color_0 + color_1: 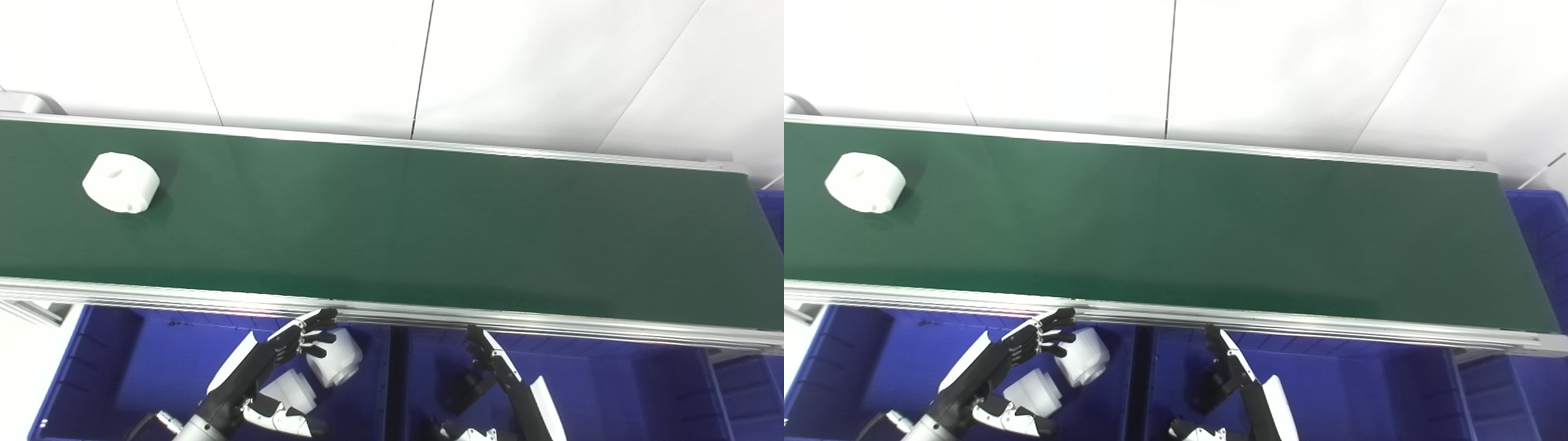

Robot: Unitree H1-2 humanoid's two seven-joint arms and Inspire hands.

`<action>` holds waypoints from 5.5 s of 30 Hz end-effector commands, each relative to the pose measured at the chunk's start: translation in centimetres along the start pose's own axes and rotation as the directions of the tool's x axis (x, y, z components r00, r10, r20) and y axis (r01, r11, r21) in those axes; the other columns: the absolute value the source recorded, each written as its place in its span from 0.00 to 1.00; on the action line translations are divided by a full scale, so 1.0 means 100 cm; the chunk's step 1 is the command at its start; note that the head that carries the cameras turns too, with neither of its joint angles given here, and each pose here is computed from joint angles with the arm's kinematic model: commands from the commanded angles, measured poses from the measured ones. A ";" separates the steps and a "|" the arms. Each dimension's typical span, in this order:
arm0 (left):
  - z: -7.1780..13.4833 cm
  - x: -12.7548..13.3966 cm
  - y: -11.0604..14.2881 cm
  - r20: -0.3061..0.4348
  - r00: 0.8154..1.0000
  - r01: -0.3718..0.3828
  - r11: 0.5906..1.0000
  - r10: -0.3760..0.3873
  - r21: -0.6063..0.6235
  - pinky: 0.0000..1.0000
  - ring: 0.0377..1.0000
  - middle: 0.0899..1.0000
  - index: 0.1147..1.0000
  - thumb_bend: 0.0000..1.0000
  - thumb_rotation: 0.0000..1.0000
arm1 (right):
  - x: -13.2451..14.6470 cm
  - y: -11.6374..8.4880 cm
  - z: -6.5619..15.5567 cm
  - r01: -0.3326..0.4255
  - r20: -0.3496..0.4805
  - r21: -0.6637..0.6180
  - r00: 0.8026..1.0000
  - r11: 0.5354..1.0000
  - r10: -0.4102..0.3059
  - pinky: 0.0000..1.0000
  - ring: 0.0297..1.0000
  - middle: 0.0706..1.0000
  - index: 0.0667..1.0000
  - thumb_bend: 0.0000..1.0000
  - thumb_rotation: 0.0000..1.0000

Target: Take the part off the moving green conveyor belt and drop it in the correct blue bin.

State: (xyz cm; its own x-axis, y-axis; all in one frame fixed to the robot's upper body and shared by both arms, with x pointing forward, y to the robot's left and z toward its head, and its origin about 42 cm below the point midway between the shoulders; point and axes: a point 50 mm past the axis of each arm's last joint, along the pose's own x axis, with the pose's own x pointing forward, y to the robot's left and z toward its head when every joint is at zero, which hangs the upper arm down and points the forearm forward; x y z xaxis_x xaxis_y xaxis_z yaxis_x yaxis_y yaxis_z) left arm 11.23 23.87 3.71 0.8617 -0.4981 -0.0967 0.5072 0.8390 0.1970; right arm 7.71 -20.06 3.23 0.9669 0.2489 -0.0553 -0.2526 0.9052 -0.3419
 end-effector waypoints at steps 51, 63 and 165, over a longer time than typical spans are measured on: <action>0.012 -0.002 -0.005 0.052 0.999 -0.014 1.000 0.013 0.012 0.72 0.79 0.86 0.86 0.81 0.31 | -0.008 -0.012 0.008 0.030 0.060 0.007 0.998 1.000 -0.031 0.78 0.83 0.86 0.91 0.87 0.59; 0.011 0.005 -0.010 0.062 0.998 -0.035 0.999 0.034 0.025 0.68 0.76 0.84 0.84 0.83 0.32 | -0.008 -0.016 0.005 0.028 0.055 0.009 0.998 1.000 -0.028 0.79 0.83 0.86 0.91 0.86 0.57; 0.155 0.150 0.118 0.470 0.882 -0.155 0.924 -0.030 0.351 0.75 0.86 0.89 0.84 0.83 0.26 | 0.013 -0.009 -0.015 0.041 0.078 -0.028 0.996 0.999 -0.038 0.75 0.81 0.84 0.89 0.88 0.54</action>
State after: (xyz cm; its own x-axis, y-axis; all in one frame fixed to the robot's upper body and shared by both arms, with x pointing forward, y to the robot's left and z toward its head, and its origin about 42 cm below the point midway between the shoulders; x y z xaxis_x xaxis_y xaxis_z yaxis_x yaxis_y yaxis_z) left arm 28.80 22.67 18.21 0.7655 -0.5499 0.3341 0.3578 0.7953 0.4893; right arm 9.23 -21.38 1.15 0.9733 0.2272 -0.0315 -0.2205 0.8894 -0.4005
